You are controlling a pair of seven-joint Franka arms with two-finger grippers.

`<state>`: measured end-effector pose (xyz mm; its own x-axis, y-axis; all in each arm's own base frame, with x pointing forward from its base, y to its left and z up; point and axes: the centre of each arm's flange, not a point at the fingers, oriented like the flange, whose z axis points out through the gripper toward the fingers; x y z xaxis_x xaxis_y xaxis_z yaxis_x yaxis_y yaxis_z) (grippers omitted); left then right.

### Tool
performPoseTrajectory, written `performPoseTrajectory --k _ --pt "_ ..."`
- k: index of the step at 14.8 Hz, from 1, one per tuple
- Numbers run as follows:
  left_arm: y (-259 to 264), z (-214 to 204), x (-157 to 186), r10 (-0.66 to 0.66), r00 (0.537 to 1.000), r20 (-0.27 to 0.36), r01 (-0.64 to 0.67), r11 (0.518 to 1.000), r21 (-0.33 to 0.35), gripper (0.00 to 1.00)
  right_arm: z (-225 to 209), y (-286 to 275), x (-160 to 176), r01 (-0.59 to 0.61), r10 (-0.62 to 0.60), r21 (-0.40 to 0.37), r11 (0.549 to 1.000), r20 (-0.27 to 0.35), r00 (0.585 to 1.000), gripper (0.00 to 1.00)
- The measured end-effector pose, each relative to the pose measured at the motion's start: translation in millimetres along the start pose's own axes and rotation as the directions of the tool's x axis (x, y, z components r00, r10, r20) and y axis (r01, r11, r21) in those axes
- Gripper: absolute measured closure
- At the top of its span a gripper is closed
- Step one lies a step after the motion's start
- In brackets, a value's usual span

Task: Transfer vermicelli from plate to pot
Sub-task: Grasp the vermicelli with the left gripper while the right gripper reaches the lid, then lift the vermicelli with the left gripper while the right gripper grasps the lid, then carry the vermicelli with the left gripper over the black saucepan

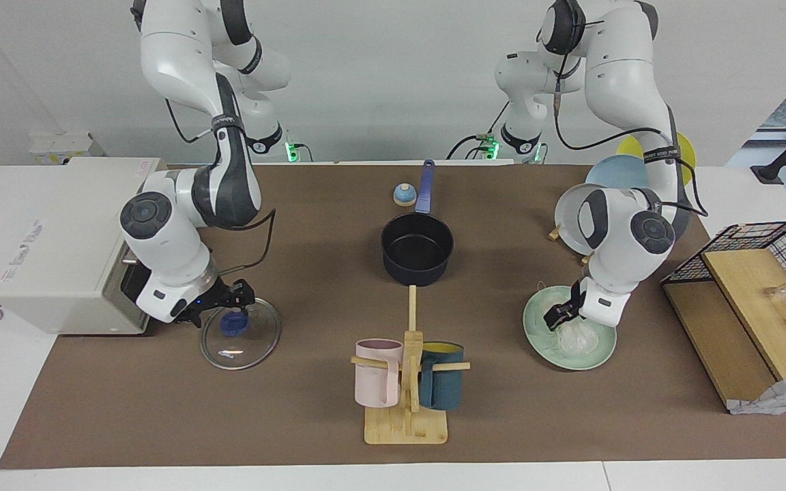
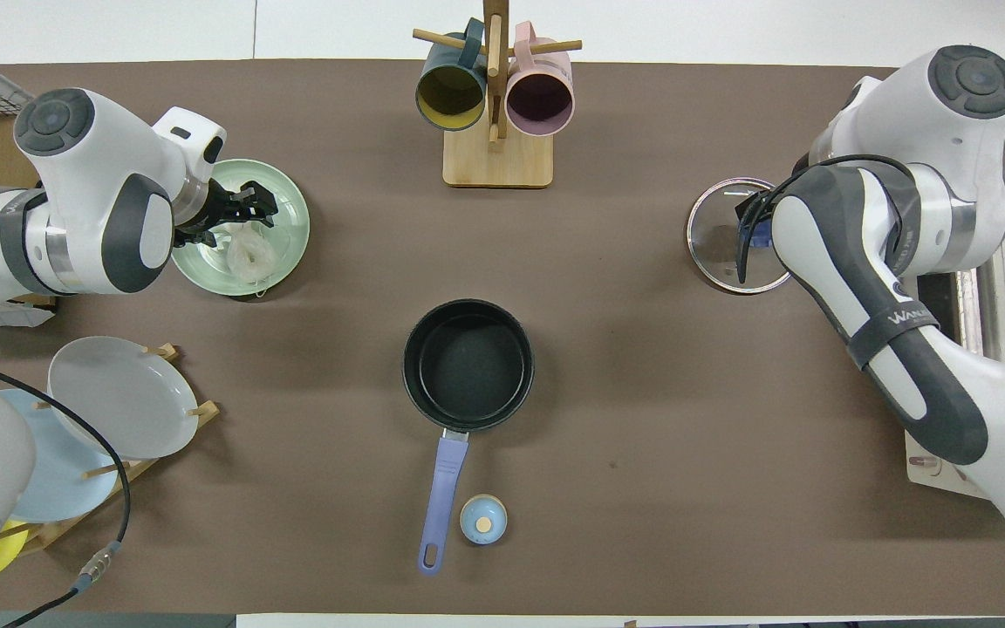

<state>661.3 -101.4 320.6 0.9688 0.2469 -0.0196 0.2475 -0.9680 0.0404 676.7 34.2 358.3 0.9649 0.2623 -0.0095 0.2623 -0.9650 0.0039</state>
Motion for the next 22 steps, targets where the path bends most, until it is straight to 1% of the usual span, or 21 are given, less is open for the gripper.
performPoseTrajectory --k 1,6,9,11,13,15,17,19,20,22 --pt "1 1 -1 0.0 1.0 0.001 0.0 1.0 0.001 0.14 7 -2 2 0.0 0.0 0.001 1.0 0.001 1.0 0.0" --pt "1 0 0 0.003 1.0 -0.003 -0.003 1.0 0.005 0.71 32 -12 5 0.004 -0.004 0.002 1.0 -0.005 1.0 0.0" --pt "3 -7 2 0.007 1.0 -0.018 -0.007 1.0 0.002 0.71 43 -14 1 0.006 -0.006 0.001 1.0 -0.01 1.0 0.0" --pt "7 -25 7 0.01 0.999 -0.049 -0.01 1.0 -0.011 0.71 47 -15 -1 0.006 -0.006 0.002 1.0 -0.007 1.0 0.02" --pt "14 -70 8 -0.001 0.997 -0.075 -0.002 0.999 -0.042 0.73 47 -15 -1 0.006 -0.006 0.002 1.0 -0.007 1.0 0.04" --pt "23 -136 -6 -0.031 0.998 -0.053 0.026 0.996 -0.089 0.73 47 -15 -1 0.006 -0.006 0.002 1.0 -0.008 1.0 0.07" --pt "43 -202 -39 -0.065 0.997 -0.03 0.062 0.992 -0.11 0.73 46 -15 -1 0.006 -0.006 0.001 1.0 -0.009 1.0 0.08" --pt "78 -251 -90 -0.093 0.996 -0.006 0.091 0.988 -0.126 0.73 46 -15 -1 0.006 -0.006 0.001 1.0 -0.009 1.0 0.08" --pt "98 -263 -116 -0.103 0.995 0.004 0.103 0.986 -0.131 0.73 46 -15 -1 0.006 -0.006 0.002 1.0 -0.007 1.0 0.08" --pt "140 -261 -163 -0.108 0.994 0.028 0.11 0.986 -0.127 0.73 46 -15 -1 0.006 -0.006 0.002 1.0 -0.005 1.0 0.08"
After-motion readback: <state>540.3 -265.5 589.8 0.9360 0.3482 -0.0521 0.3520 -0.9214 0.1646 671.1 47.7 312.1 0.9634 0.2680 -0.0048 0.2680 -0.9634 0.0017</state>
